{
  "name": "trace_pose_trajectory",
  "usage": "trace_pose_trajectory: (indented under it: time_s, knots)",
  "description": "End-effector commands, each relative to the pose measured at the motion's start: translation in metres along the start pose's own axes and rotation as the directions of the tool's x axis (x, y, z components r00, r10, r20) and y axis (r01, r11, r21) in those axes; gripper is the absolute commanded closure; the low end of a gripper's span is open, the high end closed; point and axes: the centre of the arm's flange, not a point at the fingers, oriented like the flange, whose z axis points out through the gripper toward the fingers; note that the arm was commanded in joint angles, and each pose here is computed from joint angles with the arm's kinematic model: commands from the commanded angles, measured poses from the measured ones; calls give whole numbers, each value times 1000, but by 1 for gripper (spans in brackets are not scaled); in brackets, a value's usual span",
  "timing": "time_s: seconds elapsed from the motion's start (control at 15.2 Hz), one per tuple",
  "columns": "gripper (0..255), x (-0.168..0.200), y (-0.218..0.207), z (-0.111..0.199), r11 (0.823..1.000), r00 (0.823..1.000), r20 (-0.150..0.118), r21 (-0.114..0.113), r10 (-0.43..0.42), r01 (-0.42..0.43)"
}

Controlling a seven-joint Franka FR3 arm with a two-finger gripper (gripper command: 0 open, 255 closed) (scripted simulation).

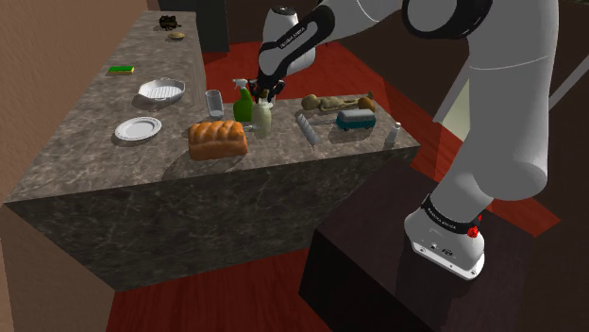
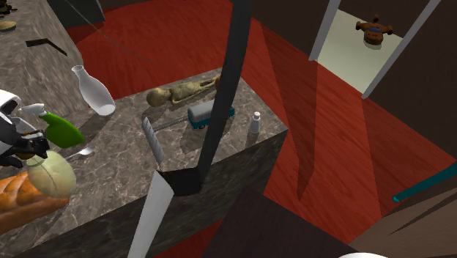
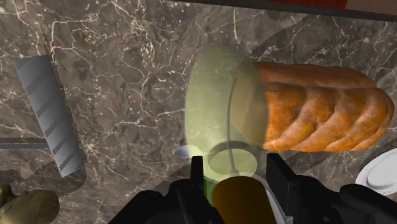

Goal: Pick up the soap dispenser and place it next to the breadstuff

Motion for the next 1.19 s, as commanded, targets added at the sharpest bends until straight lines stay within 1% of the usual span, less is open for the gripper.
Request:
trace_pose_trajectory:
  time_s: [0.0,1.12]
  knots:
    - [255,-2,0,9,1000,1000,-1,1,0,0]
    - [255,-30,9,94,1000,1000,-1,1,0,0]
